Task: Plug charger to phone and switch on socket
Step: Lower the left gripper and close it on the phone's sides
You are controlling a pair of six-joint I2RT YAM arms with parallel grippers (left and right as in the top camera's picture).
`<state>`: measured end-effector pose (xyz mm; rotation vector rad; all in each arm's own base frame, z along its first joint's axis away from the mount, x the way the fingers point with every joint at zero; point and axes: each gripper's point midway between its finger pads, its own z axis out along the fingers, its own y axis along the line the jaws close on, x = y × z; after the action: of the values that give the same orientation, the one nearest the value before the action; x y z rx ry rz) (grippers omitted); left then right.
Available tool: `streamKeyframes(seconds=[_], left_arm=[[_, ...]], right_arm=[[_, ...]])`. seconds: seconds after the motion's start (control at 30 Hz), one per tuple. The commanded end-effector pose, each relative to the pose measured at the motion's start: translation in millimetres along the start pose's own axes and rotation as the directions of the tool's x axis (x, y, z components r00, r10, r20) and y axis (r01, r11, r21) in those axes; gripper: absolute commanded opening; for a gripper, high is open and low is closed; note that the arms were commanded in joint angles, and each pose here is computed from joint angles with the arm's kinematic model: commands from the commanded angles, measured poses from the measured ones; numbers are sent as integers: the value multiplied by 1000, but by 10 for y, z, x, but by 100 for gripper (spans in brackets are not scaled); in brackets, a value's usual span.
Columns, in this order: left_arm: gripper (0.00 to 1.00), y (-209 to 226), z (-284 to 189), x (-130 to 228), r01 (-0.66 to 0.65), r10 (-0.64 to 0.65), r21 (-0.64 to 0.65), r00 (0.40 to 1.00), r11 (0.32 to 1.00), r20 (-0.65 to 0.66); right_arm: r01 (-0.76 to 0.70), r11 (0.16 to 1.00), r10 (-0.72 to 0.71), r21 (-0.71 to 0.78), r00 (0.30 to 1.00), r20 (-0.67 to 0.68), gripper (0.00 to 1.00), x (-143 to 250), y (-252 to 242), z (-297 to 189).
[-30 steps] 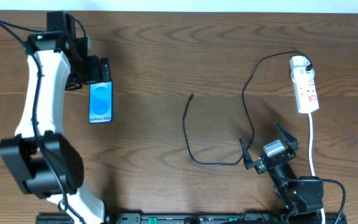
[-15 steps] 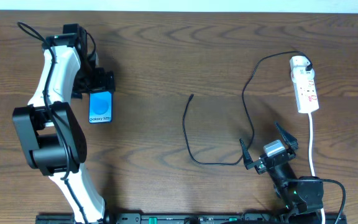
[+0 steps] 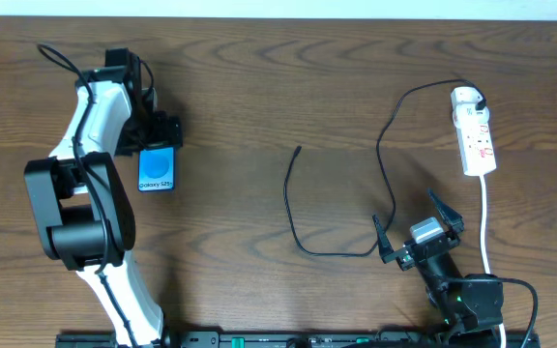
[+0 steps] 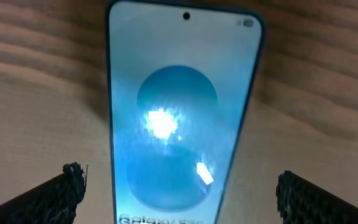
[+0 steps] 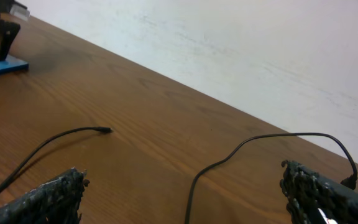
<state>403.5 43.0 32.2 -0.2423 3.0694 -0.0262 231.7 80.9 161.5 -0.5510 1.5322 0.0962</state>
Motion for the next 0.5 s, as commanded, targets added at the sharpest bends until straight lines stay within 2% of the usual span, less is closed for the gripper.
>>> streamKeyframes(seconds=[0.0,0.47], left_arm=[[100,36,152,77,-11,11,-21,1000,1000,-23],[100,37,306,110,-19,19,-19,1000,1000,-9]], right_arm=[[-11,1000,11,1,1000,1,99,3,-5,-4],[-11,1000,11,1,1000,1,99,3,-5,-4]])
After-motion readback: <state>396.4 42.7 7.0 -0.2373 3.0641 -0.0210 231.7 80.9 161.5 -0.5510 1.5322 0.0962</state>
